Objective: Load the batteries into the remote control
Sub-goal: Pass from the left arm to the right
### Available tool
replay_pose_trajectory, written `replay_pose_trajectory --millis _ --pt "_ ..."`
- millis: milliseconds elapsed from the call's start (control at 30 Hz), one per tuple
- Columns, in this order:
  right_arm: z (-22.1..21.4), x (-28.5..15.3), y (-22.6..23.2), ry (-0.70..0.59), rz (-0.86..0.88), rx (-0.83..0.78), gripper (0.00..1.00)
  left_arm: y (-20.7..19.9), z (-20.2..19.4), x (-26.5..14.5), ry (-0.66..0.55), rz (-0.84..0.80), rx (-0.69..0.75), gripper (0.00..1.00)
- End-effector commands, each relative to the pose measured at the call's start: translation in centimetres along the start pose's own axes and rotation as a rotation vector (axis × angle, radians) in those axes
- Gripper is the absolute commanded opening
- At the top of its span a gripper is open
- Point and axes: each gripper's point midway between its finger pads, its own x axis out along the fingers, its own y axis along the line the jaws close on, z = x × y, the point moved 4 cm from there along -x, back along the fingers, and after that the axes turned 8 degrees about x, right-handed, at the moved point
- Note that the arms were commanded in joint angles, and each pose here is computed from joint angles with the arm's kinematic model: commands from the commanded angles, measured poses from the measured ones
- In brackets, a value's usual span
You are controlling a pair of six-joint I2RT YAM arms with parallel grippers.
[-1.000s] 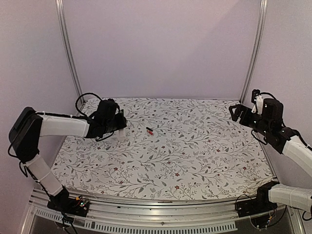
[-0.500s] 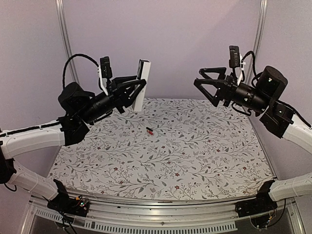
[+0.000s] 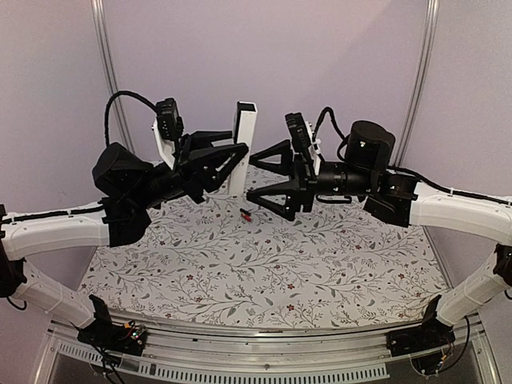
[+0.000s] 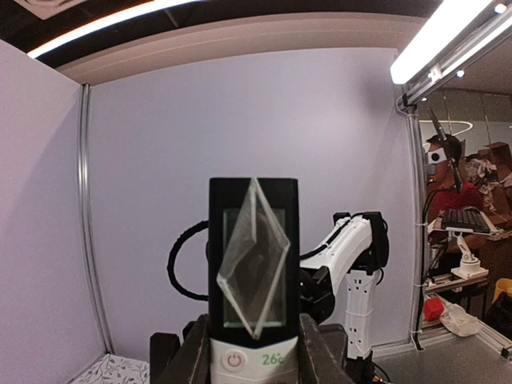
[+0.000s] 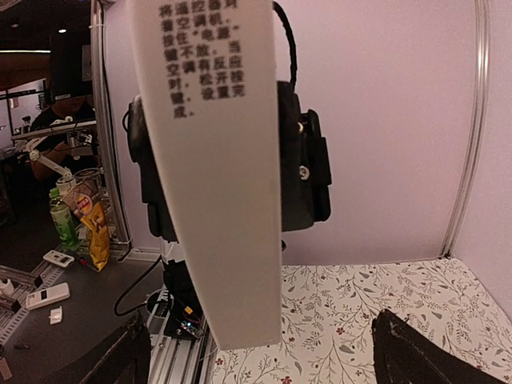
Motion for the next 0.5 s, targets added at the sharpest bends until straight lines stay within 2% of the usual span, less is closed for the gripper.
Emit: replay_pose_trajectory --millis 0,100,200,400,467 --pt "1.6 1.0 1.8 -0.069 0.098 -0.097 0.93 -0.8 0.1 0.5 -0.046 -0.040 -0.026 0.00" --pt "1.5 1.3 1.6 -0.083 0.104 -0.096 0.87 -0.9 -0.2 0.7 -0.042 -0.046 -0.027 0.00" --pt "1.4 1.7 1.4 -0.092 0.114 -0.059 0.74 -0.8 -0.5 0.8 -0.035 -0.039 -0.033 0.00" --pt "0.9 2.1 1.1 -0.091 0.116 -0.037 0.34 -0.8 -0.6 0.8 -0.031 -0.034 -0.033 0.00" --pt "1.0 2.1 1.1 -0.093 0.119 -0.037 0.17 -0.6 -0.8 0.7 -0.025 -0.021 -0.031 0.00"
